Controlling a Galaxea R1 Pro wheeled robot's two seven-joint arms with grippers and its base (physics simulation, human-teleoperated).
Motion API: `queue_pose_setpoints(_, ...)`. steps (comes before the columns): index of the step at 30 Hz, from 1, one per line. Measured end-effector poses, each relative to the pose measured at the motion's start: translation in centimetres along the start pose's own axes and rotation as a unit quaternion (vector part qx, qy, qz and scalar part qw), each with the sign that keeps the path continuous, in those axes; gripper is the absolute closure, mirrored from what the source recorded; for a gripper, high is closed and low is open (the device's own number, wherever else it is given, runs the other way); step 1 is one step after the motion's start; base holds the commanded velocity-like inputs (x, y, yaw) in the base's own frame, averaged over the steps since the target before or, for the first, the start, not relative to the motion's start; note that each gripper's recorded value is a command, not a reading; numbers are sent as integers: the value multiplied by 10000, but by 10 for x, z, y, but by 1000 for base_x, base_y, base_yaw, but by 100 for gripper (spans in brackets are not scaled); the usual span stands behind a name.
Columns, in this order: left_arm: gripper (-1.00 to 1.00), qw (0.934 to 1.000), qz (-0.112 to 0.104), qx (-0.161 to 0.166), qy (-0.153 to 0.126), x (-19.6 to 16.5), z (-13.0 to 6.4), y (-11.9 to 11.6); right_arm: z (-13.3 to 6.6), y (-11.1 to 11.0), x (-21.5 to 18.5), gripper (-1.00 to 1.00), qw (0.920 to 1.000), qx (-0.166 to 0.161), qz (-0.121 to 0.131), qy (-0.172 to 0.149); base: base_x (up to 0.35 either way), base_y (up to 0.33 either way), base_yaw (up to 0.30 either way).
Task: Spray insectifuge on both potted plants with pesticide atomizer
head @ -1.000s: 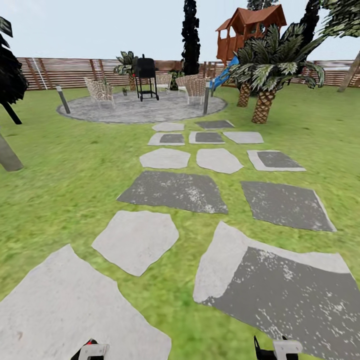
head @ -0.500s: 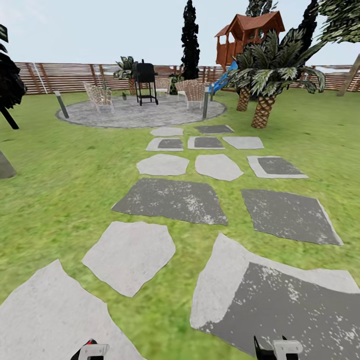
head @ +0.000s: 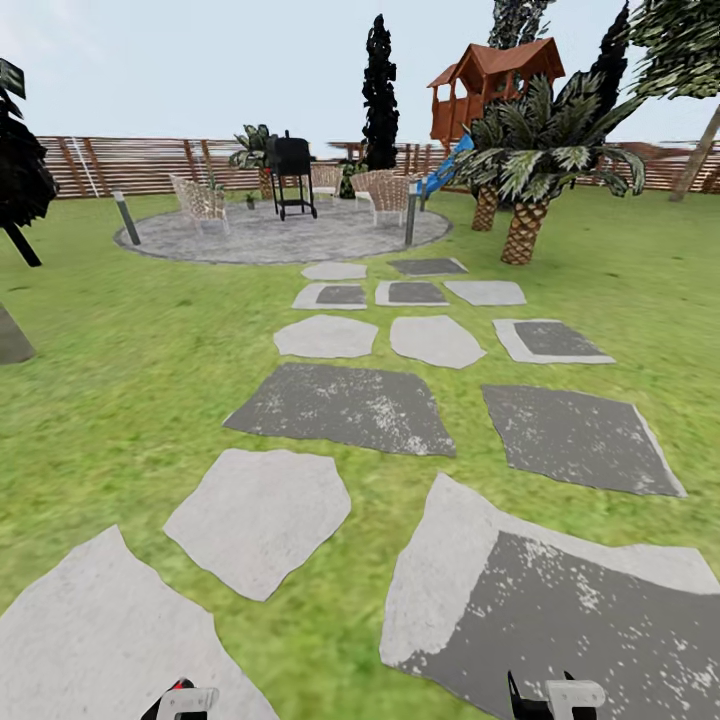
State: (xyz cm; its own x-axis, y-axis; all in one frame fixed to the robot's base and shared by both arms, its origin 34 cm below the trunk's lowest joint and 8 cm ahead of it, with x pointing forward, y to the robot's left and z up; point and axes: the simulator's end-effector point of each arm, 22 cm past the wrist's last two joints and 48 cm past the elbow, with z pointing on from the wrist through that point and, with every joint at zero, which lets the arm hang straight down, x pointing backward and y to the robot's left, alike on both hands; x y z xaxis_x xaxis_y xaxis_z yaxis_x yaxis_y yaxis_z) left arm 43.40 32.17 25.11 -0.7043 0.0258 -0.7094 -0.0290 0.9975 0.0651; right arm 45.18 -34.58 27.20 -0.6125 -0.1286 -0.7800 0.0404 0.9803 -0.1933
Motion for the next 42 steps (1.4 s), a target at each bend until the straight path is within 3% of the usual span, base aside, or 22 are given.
queue_pose_setpoints(19, 100, 9999, -12, -6, -102, -10, 0, 0, 1, -1, -10, -100, 9999, 15, 17, -111, 4, 0, 0)
queue_pose_setpoints(42, 100, 9999, -12, -7, -106, -10, 0, 0, 0, -1, -10, -100, 9999, 17, 19, -112, 326, 0, 0)
